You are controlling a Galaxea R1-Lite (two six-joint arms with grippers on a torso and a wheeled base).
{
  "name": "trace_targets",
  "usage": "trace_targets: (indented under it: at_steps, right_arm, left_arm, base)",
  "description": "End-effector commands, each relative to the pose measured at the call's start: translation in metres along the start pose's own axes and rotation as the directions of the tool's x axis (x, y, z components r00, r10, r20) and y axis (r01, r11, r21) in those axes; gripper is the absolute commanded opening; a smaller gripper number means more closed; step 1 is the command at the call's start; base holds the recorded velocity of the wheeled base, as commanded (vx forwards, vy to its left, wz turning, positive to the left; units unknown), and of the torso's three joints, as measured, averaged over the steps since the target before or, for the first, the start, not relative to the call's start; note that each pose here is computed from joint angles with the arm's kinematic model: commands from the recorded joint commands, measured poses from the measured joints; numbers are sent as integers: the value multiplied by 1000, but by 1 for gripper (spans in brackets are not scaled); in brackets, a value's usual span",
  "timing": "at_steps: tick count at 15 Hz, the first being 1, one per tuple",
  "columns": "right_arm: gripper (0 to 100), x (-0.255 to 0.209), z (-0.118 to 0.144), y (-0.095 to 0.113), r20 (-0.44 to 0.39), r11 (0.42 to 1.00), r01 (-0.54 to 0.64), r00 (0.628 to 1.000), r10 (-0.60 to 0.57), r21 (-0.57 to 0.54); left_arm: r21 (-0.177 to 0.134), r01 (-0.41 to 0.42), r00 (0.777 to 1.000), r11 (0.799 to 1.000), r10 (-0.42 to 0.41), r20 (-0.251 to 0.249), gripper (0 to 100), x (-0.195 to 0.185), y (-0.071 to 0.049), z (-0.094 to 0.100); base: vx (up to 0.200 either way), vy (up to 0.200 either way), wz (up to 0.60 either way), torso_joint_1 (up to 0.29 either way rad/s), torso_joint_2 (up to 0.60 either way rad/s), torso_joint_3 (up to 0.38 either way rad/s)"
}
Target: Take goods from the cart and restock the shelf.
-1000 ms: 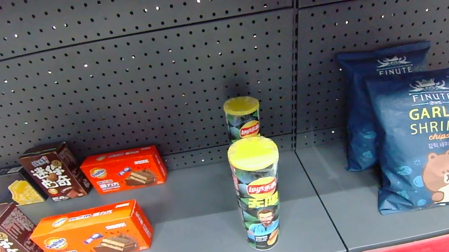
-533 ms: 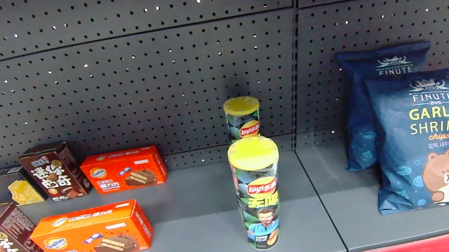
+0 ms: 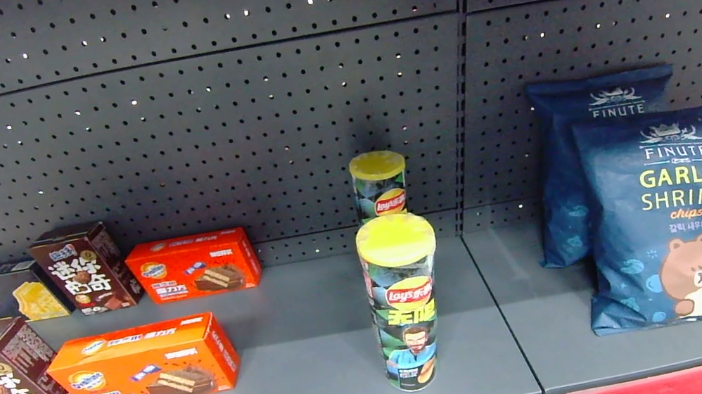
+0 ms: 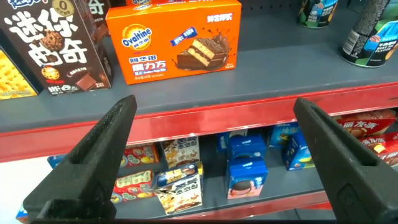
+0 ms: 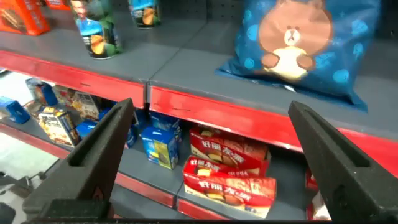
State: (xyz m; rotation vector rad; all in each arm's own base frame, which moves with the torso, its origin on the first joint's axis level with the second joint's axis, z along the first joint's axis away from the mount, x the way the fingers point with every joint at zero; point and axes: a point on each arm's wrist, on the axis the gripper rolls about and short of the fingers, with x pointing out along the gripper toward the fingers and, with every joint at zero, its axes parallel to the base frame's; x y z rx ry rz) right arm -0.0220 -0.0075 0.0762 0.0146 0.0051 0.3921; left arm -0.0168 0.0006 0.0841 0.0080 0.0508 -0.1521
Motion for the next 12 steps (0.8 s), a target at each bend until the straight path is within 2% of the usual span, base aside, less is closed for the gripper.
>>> trace_targets:
  at_steps: [1, 12]
  right_arm:
    - [100, 0, 0, 0, 2, 1000, 6, 1000, -6, -11]
    - [100, 0, 0, 0, 2, 1000, 2, 1000, -2, -17]
  left_arm:
    - [1, 3, 1000, 1000, -3, -4, 100, 0, 0, 0]
    - [-1, 14, 1000, 1000, -14, -4, 100, 0, 0, 0]
  base:
    - [0, 0, 0, 0, 0, 0]
    - [0, 0, 0, 0, 0, 0]
